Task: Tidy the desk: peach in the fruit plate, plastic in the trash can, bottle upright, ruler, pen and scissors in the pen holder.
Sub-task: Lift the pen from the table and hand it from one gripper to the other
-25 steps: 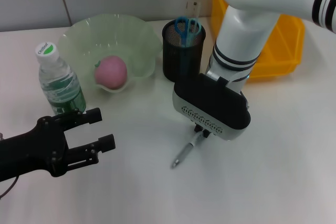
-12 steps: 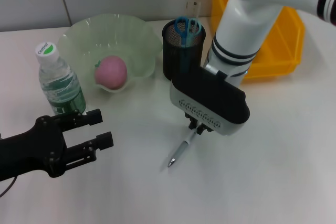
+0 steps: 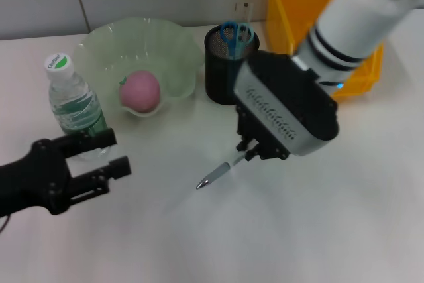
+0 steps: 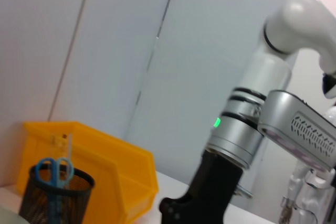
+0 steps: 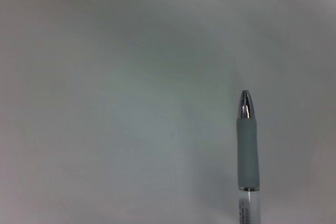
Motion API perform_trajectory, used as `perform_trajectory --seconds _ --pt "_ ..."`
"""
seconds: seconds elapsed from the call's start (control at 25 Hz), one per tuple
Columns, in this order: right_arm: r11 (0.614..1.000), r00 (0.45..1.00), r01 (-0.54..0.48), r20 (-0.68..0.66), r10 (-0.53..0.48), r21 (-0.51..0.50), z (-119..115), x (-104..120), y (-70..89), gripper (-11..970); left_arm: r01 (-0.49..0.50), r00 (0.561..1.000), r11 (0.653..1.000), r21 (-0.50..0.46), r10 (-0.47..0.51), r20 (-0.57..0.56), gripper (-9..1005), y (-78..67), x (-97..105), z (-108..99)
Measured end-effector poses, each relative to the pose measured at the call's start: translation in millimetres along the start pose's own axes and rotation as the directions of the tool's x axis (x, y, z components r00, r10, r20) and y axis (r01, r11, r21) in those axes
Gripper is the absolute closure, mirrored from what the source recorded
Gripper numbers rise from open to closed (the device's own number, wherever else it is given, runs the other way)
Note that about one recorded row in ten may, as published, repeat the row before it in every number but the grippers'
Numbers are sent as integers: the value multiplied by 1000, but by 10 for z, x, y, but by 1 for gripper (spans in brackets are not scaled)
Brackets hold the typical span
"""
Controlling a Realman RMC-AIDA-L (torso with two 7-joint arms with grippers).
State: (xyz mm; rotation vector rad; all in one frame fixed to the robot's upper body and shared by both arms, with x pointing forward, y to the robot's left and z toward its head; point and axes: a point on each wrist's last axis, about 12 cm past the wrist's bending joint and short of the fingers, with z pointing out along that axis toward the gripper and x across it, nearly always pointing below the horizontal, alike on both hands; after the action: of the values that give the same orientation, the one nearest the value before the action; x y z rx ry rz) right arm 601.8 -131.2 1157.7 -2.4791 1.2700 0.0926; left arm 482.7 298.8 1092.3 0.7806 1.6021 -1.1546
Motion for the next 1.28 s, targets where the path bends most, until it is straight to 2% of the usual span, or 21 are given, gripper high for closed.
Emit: perform_trajectory --seconds 0.04,0.12,0.16,0.24,0.32,0.36,0.44,0.48,0.52,0.56,0.68,0.72,0.76,0.88,0.92,1.0,1.12,1.28 --pt "1000 1000 0 0 0 0 0 0 0 836 2 1000 1000 -6 -2 6 355 5 -13 -24" --pt "993 993 -110 33 109 41 -40 80 120 836 6 1000 1000 -15 -6 21 333 11 -40 -68" --pt "993 993 -110 33 109 41 -40 80 120 836 2 1000 1000 -20 -1 30 313 14 -63 -100" --pt "982 981 -180 78 175 64 -62 121 197 836 -7 999 1000 -24 7 38 273 11 -78 -127" --pt "959 955 -272 148 258 81 -60 160 310 836 -25 999 999 -24 26 48 233 -3 -99 -150" --pt "959 955 -272 148 258 81 -60 160 310 835 -46 997 999 -20 47 59 203 -21 -123 -164" --pt "937 930 -339 181 319 88 -52 207 373 835 -68 995 998 -13 69 75 174 -33 -163 -164" --pt "924 916 -371 199 348 90 -50 231 399 835 -74 993 997 -12 74 87 176 -32 -183 -160" --pt "893 879 -441 246 409 89 -45 285 464 835 -76 991 997 -13 77 109 177 -29 -210 -156" --pt "893 879 -441 246 409 89 -45 285 464 835 -71 988 997 -16 72 135 179 -26 -226 -153" --pt "850 818 -521 331 470 82 -55 360 551 835 -58 981 998 -18 60 183 180 -28 -236 -144" --pt "822 773 -565 395 497 72 -77 416 613 835 -54 977 998 -20 57 204 179 -27 -234 -131" --pt "822 773 -565 395 497 72 -77 416 613 835 -54 977 998 -20 57 204 179 -27 -234 -131" --pt "790 718 -609 474 511 71 -95 498 743 835 -55 978 998 -4 55 200 178 -15 -235 -65" --pt "773 685 -631 513 517 62 -56 524 830 835 -57 980 998 1 56 191 178 -11 -228 -38" --pt "768 674 -638 523 522 56 -39 528 861 835 -64 984 998 8 62 169 178 -4 -199 13" --pt "739 627 -672 558 544 35 31 519 981 835 -92 985 996 6 90 149 178 -5 -138 49" --pt "700 547 -714 623 559 -2 91 478 1049 836 -105 983 994 4 103 151 181 -13 -61 74"
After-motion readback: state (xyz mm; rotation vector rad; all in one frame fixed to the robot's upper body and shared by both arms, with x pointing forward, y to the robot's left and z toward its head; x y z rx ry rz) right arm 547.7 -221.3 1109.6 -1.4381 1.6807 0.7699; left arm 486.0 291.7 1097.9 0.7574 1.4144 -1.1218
